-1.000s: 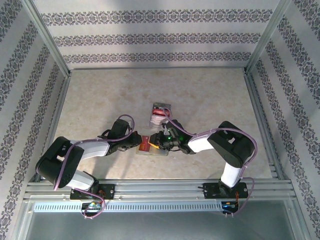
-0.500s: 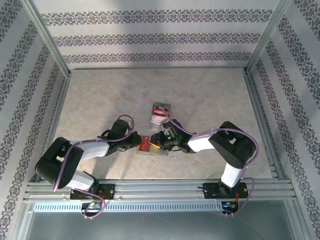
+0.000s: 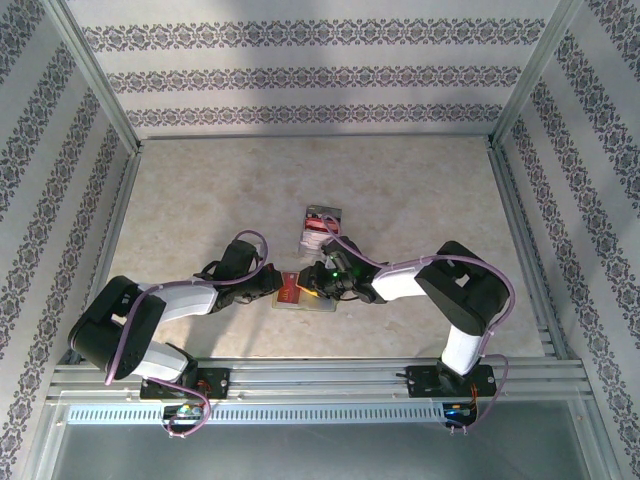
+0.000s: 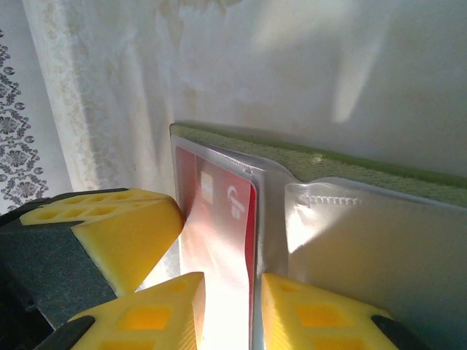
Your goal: Take the credit cards out of the card holder
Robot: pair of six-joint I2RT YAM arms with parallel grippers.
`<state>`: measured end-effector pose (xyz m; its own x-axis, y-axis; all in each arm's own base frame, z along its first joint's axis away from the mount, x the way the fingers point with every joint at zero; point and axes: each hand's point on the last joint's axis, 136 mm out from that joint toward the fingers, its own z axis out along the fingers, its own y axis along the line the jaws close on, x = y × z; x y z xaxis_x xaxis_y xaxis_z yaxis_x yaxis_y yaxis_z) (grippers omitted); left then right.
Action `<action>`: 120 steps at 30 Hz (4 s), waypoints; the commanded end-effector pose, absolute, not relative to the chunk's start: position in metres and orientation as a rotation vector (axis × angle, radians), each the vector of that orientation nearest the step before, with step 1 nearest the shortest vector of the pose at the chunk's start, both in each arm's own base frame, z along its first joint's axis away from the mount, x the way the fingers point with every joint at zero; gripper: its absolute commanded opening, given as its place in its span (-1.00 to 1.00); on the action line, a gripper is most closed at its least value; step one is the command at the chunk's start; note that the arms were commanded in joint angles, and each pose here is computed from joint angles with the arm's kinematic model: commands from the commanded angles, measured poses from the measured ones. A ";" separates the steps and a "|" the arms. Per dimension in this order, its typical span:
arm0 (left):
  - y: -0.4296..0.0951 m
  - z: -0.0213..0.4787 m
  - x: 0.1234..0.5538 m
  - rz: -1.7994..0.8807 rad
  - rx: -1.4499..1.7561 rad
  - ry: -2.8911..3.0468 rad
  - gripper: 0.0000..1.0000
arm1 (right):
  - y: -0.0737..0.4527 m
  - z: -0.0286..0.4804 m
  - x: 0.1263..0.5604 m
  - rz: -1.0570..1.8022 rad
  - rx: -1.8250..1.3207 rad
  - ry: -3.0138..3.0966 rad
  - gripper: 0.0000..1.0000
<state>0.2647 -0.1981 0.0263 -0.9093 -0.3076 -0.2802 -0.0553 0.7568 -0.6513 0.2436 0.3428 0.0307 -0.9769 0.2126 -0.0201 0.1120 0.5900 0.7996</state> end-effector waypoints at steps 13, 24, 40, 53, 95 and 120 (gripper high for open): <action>-0.181 -0.008 0.237 -0.799 -0.304 2.722 -1.00 | 0.344 0.011 0.239 1.247 0.268 2.782 -0.44; -0.181 -0.011 0.238 -0.793 -0.314 2.725 -1.00 | 0.356 0.036 0.245 1.412 0.225 2.652 -0.50; -0.179 -0.012 0.235 -0.778 -0.318 2.733 -1.00 | 0.367 0.054 0.246 1.547 0.175 2.549 -0.60; -0.179 -0.010 0.236 -0.771 -0.318 2.725 -1.00 | 0.366 0.063 0.243 1.574 0.150 2.519 -0.61; -0.165 -0.019 0.228 -0.656 -0.337 2.774 -1.00 | 0.335 0.041 0.232 1.536 0.240 2.551 -0.95; -0.169 -0.001 0.236 -0.670 -0.285 2.746 -1.00 | 0.330 0.028 0.229 1.530 0.271 2.592 -0.93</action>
<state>0.2577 -0.1944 0.0264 -0.9124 -0.2804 -0.2980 -0.0521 0.8020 -0.5950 0.2280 0.3313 0.0283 -0.9754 0.2202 -0.0072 0.1012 0.4767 0.8732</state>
